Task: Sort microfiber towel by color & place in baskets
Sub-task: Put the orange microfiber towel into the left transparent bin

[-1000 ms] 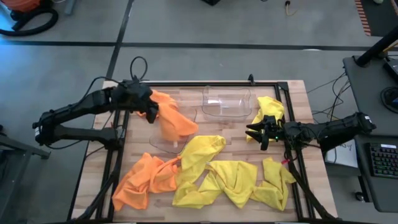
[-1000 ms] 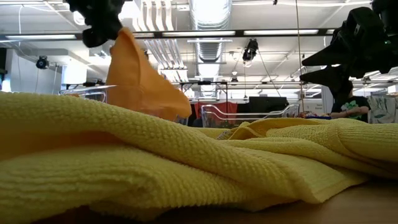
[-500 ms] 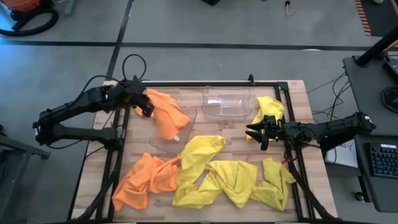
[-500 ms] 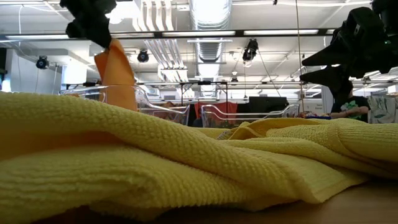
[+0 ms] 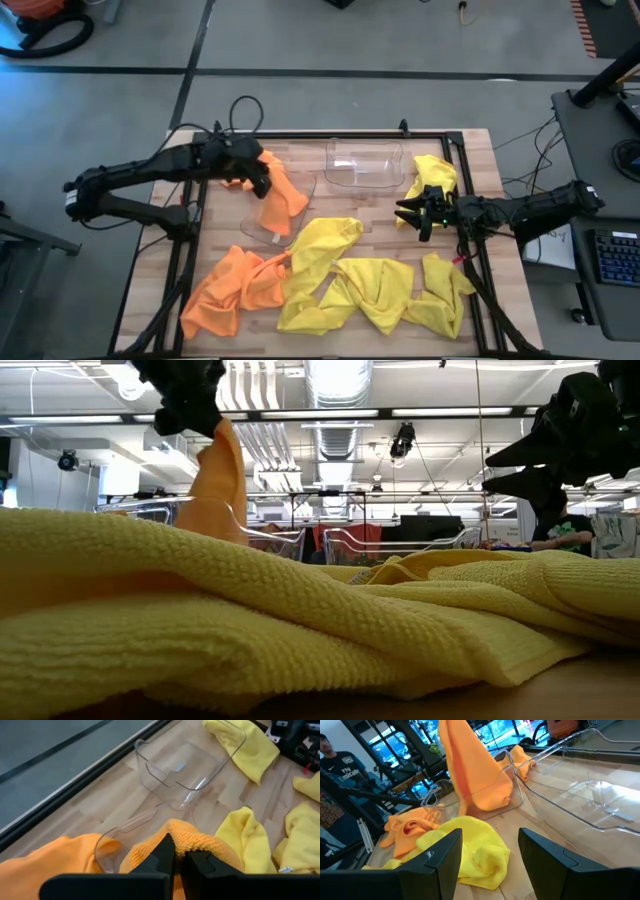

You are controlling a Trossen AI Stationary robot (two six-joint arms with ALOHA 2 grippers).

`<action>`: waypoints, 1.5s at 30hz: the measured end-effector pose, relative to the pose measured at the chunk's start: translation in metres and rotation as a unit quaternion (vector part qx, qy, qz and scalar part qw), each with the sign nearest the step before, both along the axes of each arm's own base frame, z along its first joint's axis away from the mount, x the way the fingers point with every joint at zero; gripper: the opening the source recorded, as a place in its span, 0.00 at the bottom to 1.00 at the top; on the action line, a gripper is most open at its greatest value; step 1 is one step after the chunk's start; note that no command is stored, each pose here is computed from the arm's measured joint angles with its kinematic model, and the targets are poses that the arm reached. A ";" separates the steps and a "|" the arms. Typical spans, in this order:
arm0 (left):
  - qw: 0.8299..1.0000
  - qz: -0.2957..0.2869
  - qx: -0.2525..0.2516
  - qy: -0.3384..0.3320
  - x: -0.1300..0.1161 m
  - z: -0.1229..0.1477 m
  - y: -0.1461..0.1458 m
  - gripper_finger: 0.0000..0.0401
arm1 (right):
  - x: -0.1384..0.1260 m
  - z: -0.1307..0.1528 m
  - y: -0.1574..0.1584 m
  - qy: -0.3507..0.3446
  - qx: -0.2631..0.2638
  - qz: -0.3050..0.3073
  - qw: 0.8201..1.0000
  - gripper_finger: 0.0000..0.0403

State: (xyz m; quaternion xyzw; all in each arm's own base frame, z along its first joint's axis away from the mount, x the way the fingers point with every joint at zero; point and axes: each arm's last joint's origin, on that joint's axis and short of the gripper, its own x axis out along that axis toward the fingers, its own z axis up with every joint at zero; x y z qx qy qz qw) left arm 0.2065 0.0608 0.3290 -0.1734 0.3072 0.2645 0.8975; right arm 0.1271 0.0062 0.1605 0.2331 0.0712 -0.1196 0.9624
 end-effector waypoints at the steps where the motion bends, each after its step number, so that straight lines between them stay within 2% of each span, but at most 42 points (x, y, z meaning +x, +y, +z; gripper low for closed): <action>1: 1.000 -0.002 0.000 0.003 0.003 -0.002 0.001 0.00 | 0.000 0.000 0.000 0.000 0.000 0.000 1.000 0.47; 17: 0.999 -0.018 -0.008 0.045 0.036 -0.028 0.008 0.00 | 0.000 0.000 0.000 0.000 0.000 0.000 1.000 0.47; 20: 0.997 -0.042 -0.013 0.068 0.040 -0.035 0.008 0.00 | 0.000 0.000 0.000 0.000 0.000 0.000 1.000 0.47; 24: 0.984 -0.096 -0.004 0.150 0.042 -0.052 0.006 0.00 | 0.000 0.000 0.000 0.000 0.000 0.000 1.000 0.47; 29: 0.963 -0.119 -0.012 0.241 0.047 -0.074 0.001 0.00 | 0.000 0.000 0.000 0.000 0.000 0.000 1.000 0.47; 40: 0.934 -0.159 -0.023 0.318 0.063 -0.105 -0.011 0.00 | 0.000 0.000 0.000 0.000 0.000 0.000 1.000 0.47; 45: 0.928 -0.161 -0.030 0.335 0.063 -0.111 -0.012 0.00 | 0.000 0.000 0.000 0.000 0.000 0.000 1.000 0.47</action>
